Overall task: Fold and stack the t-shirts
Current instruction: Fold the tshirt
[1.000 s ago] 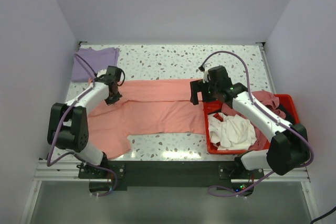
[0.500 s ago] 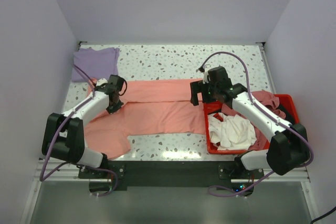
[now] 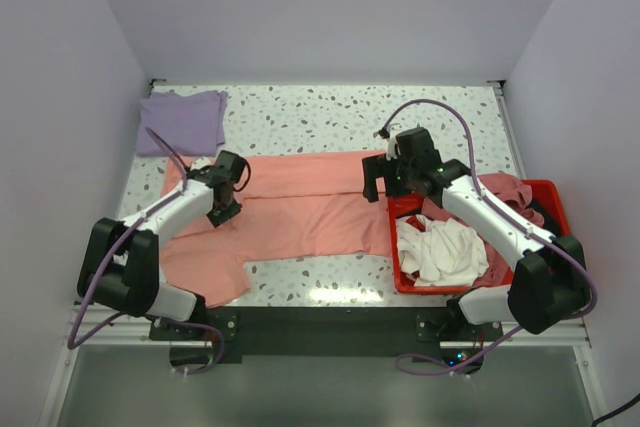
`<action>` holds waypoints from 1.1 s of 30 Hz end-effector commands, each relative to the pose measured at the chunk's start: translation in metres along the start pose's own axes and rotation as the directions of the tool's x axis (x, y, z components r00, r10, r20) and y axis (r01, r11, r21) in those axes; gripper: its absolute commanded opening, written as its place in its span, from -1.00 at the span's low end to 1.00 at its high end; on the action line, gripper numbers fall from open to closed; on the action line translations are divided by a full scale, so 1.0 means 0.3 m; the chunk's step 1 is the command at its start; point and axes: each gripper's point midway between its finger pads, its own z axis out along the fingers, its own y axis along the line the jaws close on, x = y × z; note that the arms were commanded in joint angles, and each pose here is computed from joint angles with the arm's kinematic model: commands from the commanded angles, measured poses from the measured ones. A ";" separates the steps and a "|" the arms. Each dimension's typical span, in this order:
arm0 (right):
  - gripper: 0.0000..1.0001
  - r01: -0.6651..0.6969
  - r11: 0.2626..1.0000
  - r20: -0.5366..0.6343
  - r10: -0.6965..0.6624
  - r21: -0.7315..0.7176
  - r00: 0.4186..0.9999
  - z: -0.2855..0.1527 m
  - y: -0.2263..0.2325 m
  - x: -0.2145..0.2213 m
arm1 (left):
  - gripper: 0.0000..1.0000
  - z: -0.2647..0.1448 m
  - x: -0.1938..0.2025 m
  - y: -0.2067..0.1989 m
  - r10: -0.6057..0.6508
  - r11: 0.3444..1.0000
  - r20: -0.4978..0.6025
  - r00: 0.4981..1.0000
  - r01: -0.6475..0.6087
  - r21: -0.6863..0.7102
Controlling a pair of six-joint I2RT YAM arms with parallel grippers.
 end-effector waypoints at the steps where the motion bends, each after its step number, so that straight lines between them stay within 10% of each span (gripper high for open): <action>1: 0.98 0.017 1.000 0.022 -0.017 -0.006 1.000 0.003 0.004 -0.016 | -0.20 -0.042 0.007 0.010 0.001 1.000 0.009 1.000 -0.002 0.015; 8: 0.98 0.019 1.000 0.024 -0.019 -0.013 1.000 0.001 0.006 -0.017 | 0.99 -0.123 -0.023 -0.017 0.015 0.995 0.054 0.998 -0.021 0.100; 16: 0.98 0.036 0.996 0.024 -0.034 -0.077 0.999 -0.011 0.049 -0.024 | 1.00 -0.174 -0.092 -0.006 -0.009 0.996 0.122 0.993 -0.002 0.091; 24: 0.98 0.073 0.993 0.008 -0.073 -0.093 0.997 -0.030 0.125 0.001 | 1.00 -0.159 0.119 -0.003 -0.002 0.946 -0.020 1.000 0.008 0.324; 33: 0.98 0.076 0.989 -0.044 -0.082 -0.124 0.996 0.010 0.197 0.024 | 1.00 -0.106 0.046 0.053 -0.074 0.986 0.068 0.995 0.063 0.152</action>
